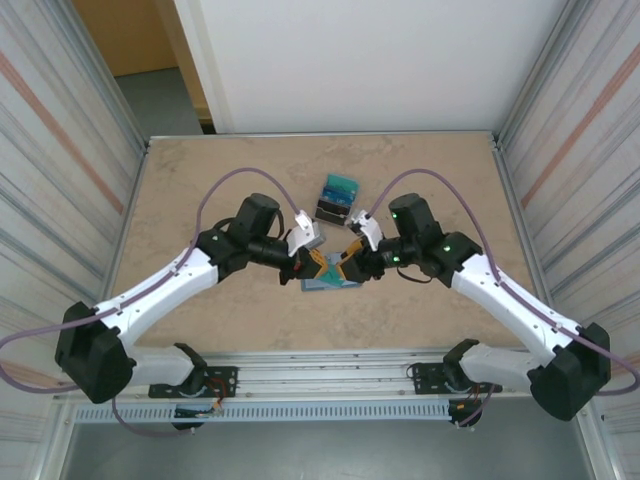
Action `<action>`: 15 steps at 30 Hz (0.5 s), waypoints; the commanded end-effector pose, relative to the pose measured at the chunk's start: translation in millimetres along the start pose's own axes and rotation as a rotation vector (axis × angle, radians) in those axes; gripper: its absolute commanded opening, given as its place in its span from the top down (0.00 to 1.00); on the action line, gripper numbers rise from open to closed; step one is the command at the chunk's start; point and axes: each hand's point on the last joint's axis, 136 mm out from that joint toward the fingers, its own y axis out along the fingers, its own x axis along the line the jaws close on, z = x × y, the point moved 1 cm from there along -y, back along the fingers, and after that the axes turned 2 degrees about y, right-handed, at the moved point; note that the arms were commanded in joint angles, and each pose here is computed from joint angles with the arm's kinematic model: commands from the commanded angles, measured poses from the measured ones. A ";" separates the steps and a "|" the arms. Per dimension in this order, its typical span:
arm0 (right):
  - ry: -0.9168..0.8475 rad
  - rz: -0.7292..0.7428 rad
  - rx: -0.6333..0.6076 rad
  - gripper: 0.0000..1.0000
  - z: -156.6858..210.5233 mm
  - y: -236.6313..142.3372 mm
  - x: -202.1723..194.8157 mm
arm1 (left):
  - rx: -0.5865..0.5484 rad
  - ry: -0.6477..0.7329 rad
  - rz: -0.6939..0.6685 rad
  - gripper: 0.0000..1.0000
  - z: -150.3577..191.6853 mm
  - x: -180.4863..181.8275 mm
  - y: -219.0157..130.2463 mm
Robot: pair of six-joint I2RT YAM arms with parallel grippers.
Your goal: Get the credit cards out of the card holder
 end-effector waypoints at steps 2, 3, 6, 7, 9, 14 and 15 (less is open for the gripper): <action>-0.035 0.050 0.069 0.58 3.3 7.2 -5.2 | 0.014 0.036 0.032 1.00 -4.4 -5.3 -1.3; -0.034 0.047 0.074 0.59 4.2 8.2 -5.5 | 0.012 0.040 0.035 1.00 -4.6 -5.9 -1.7; -0.035 0.032 0.078 0.62 4.8 10.1 -4.5 | 0.003 0.048 0.050 1.00 -5.4 -10.1 -3.5; -0.035 0.023 0.077 0.68 4.9 10.2 -3.2 | 0.000 0.049 0.053 1.00 -5.8 -11.3 -4.2; -0.036 -0.009 0.073 0.83 4.0 11.2 0.9 | -0.005 0.048 0.049 1.00 -6.4 -11.0 -4.5; -0.028 -0.065 0.056 1.00 2.3 12.0 7.1 | -0.030 0.028 0.011 0.80 -11.4 -4.5 -6.2; -0.023 -0.059 0.038 1.00 1.2 10.3 4.7 | -0.042 0.018 -0.009 0.69 -12.6 -1.3 -8.5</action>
